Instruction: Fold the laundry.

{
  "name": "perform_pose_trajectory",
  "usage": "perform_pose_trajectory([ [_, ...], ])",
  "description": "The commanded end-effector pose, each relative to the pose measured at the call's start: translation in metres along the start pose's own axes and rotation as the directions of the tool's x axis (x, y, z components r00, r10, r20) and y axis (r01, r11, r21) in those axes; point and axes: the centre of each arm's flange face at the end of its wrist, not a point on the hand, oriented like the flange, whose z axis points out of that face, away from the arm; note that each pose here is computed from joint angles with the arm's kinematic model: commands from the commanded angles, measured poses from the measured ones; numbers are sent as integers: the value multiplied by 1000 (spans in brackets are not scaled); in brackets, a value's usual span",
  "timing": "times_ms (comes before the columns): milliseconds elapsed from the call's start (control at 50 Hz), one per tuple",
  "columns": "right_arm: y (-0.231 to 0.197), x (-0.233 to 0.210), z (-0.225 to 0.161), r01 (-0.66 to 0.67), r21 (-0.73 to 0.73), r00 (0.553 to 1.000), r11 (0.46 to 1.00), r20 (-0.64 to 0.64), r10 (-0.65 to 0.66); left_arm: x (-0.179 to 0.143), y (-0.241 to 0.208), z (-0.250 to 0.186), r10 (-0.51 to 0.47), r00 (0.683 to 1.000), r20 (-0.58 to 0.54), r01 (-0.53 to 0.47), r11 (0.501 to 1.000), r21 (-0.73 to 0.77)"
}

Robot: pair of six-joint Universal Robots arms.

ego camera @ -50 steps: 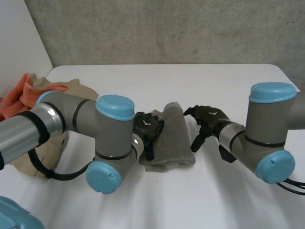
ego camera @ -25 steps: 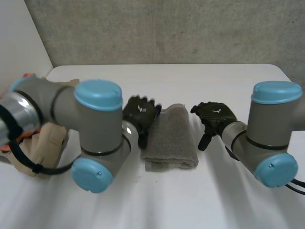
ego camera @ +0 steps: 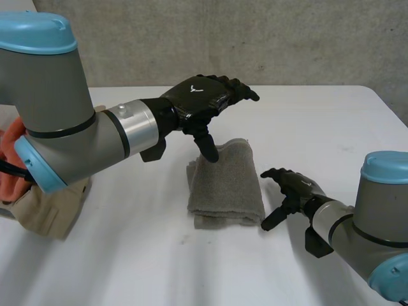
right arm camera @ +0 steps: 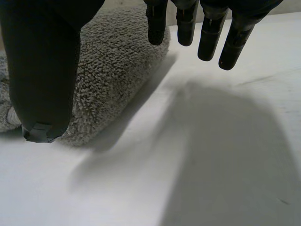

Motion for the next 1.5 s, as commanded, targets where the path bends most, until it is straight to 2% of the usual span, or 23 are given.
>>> perform_pose_trajectory([
  [20, 2, -2, 10, -7, 35, 1000, 999, 25, 6, -1, 4, 2, -3, 1000, 22, 3, 1000, -8],
  [300, 12, -20, 28, 11, 33, 997, 999, 81, -14, -3, 6, 1, -7, 995, 95, 10, 999, -30],
  [520, 14, -26, 23, -16, 21, 996, 1000, 93, 14, 5, 11, -2, 3, 980, 197, 11, 998, -69],
  [800, 16, -31, 22, -12, 17, 994, 1000, 107, 10, 12, 11, 0, 8, 982, 187, 5, 998, -69],
  [960, 14, -36, 38, -18, 31, 992, 999, 124, 14, 13, 12, 1, 10, 983, 184, 3, 997, -71],
  [1160, -18, -41, 63, -75, 127, 987, 989, 153, 55, 12, 15, 0, 6, 982, 187, 9, 997, -80],
  [1240, -37, -28, 76, -67, 173, 991, 983, 127, 45, 10, 15, -1, 6, 981, 192, 9, 997, -79],
  [1380, -88, 22, 104, -57, 306, 998, 950, 43, 46, 8, 12, 0, 10, 980, 199, 3, 998, -61],
  [1500, -130, 84, 126, 0, 416, 989, 909, -134, 61, 8, 10, 2, 18, 979, 201, -10, 999, -41],
])
